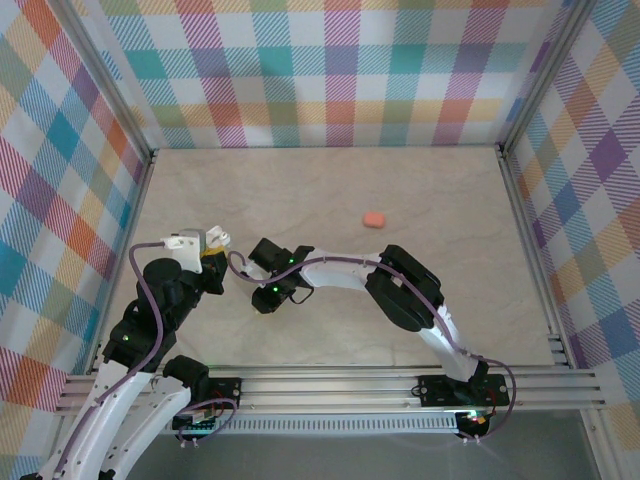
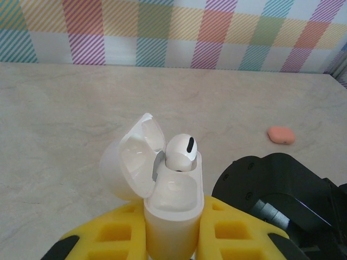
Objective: Insert the wireless bluetooth earbuds into the charging case
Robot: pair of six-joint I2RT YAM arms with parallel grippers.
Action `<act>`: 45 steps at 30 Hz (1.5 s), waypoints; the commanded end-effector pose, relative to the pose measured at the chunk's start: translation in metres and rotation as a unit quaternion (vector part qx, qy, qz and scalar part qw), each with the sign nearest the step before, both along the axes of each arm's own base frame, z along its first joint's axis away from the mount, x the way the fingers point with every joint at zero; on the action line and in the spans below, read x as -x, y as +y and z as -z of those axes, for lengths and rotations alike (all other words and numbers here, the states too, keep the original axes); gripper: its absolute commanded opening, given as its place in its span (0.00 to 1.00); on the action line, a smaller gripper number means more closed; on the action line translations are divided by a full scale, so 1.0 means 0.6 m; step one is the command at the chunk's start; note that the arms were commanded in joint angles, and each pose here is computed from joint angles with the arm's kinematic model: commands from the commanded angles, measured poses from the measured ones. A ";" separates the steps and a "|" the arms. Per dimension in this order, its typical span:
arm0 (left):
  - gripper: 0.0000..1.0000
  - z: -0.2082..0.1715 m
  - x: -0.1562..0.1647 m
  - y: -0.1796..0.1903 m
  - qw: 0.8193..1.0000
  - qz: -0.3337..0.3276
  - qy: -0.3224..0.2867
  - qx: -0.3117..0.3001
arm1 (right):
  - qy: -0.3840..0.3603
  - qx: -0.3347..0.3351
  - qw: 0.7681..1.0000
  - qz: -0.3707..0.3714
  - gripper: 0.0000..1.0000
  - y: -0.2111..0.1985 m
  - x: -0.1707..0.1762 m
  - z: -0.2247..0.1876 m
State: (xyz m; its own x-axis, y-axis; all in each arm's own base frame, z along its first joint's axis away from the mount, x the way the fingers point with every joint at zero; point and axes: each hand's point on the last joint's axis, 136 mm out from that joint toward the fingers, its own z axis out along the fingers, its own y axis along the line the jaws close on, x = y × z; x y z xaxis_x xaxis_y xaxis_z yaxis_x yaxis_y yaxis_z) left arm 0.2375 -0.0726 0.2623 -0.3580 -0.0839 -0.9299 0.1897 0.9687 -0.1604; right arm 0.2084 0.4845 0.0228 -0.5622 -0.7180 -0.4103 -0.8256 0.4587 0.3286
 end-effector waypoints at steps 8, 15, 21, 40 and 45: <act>0.00 -0.008 -0.005 -0.009 1.000 0.009 -0.002 0.015 | -0.046 0.033 0.998 0.035 0.18 -0.066 -0.045 0.006; 0.00 -0.003 -0.010 -0.028 0.999 0.034 0.005 0.028 | -0.047 0.035 0.994 0.088 0.17 -0.151 -0.092 -0.011; 0.00 0.003 -0.020 -0.074 0.994 0.098 0.014 0.048 | -0.053 0.035 0.988 0.139 0.16 -0.239 -0.128 -0.032; 0.00 0.010 -0.024 -0.239 0.920 0.385 0.033 0.068 | -0.259 0.029 0.955 0.140 0.17 -0.392 -0.178 -0.283; 0.00 0.016 -0.021 -0.262 0.903 0.424 0.033 0.058 | -0.305 -0.006 0.943 0.130 0.17 -0.394 -0.164 -0.360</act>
